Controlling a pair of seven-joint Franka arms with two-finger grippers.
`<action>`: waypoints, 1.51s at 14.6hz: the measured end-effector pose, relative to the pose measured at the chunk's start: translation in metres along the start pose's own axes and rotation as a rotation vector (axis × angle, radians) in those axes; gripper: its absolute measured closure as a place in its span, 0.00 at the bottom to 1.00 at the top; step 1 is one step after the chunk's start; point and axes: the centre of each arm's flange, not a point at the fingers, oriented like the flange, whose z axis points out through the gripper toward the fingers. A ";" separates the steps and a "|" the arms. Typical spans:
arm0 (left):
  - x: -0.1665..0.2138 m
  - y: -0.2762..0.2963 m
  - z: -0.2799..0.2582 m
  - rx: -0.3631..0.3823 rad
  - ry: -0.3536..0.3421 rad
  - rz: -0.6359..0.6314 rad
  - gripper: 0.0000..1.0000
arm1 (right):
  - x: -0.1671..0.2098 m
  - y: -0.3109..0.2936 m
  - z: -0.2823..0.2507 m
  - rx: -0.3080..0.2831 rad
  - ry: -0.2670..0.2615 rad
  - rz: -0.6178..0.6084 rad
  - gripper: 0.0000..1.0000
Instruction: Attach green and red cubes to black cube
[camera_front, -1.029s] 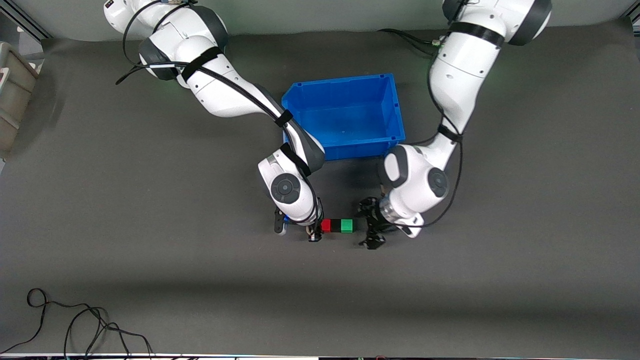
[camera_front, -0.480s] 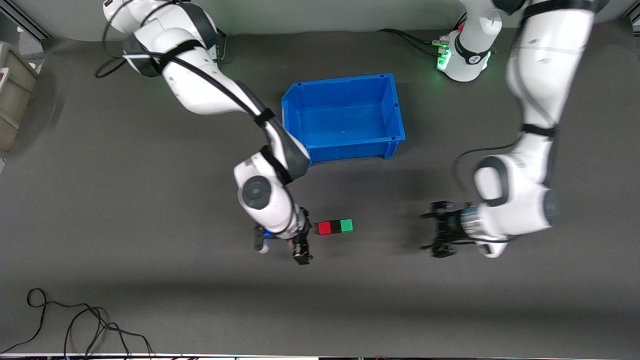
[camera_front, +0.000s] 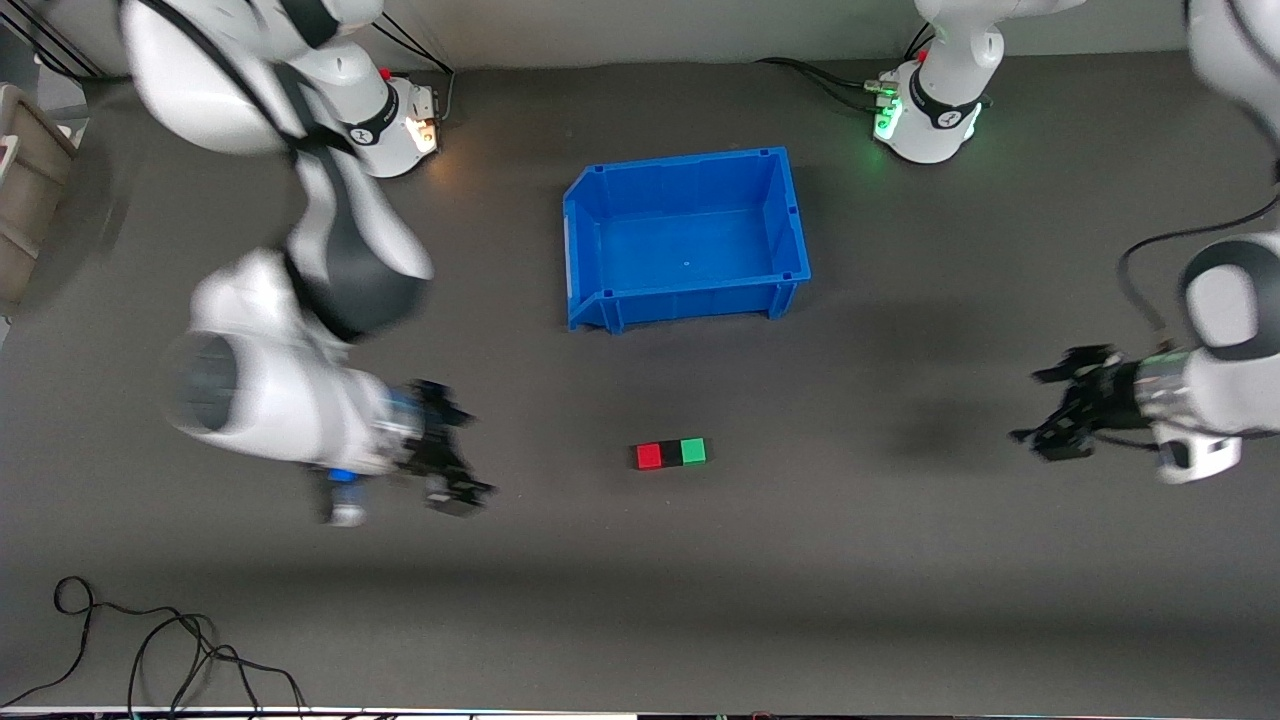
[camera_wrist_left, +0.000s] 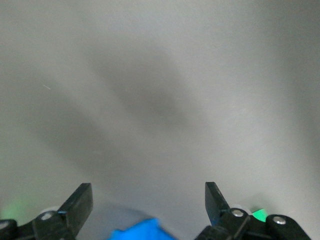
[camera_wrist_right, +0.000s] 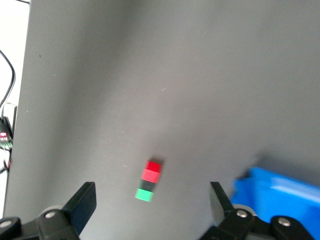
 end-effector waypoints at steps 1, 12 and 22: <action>-0.006 -0.007 -0.015 0.024 0.017 0.064 0.00 | 0.022 0.020 -0.029 -0.030 -0.014 -0.055 0.00; -0.113 -0.020 -0.128 0.180 0.177 0.754 0.00 | 0.176 0.182 -0.170 -0.263 -0.020 -0.845 0.00; -0.154 -0.007 -0.151 0.166 0.248 0.940 0.00 | 0.167 0.193 -0.144 -0.188 0.233 -1.041 0.00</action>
